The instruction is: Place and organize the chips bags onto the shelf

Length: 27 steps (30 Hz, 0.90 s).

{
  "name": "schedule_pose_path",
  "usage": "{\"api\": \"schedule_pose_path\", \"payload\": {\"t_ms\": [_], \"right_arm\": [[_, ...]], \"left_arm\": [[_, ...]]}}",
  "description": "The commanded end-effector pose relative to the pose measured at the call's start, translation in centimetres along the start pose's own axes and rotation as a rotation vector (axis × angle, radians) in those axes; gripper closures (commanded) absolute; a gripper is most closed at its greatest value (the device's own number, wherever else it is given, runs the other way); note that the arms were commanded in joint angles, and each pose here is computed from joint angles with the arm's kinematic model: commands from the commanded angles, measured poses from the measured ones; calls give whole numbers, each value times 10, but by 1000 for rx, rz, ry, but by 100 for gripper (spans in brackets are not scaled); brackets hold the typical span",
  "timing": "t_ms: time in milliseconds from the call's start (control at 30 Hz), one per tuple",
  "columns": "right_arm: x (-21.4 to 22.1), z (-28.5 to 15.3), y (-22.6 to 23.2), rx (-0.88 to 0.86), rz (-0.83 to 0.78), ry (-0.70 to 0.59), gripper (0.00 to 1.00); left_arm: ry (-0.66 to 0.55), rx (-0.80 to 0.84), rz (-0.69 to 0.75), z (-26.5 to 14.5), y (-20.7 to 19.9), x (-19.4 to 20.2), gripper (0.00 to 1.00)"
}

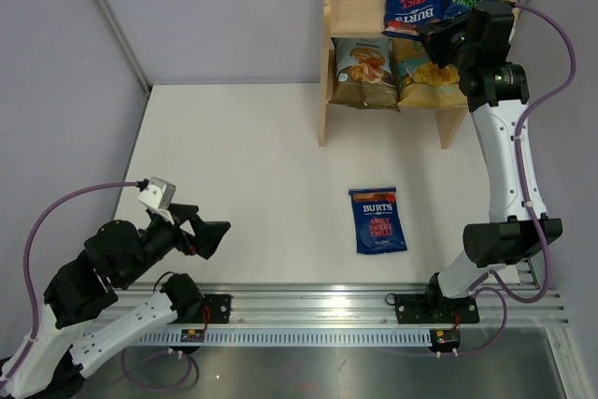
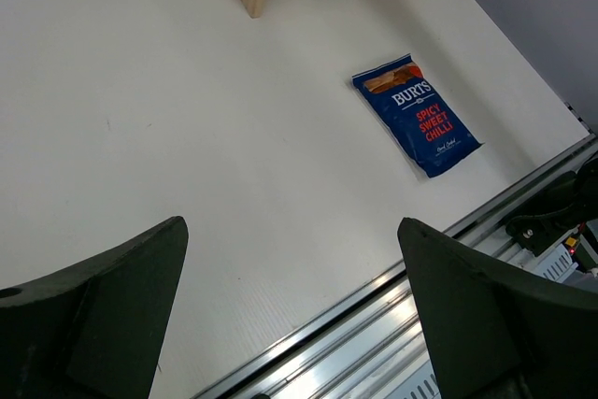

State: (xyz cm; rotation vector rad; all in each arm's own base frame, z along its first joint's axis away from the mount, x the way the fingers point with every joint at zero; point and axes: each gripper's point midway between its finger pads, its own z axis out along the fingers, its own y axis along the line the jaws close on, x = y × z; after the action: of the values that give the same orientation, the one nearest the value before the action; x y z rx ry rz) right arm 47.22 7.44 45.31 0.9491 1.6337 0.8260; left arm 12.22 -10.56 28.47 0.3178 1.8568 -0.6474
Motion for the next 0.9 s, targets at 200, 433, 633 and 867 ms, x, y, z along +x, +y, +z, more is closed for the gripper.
{"api": "schedule_pose_path", "payload": {"t_ms": [200,433,633,867], "right_arm": [[-20,12,25,-68,107,-59,74],[-29,22,21,-44,96,-49,73],[-32,18,19,-56,75,-25,66],[-26,11,19,-57,43,15,47]], "left_arm": [[-51,48,-8,-4,-8,-11,1],[-53,51,-10,-4,-9,-11,1],[-40,52,-1,-2,-9,-10,1],[-38,52,-1,-2,-10,-10,1]]}}
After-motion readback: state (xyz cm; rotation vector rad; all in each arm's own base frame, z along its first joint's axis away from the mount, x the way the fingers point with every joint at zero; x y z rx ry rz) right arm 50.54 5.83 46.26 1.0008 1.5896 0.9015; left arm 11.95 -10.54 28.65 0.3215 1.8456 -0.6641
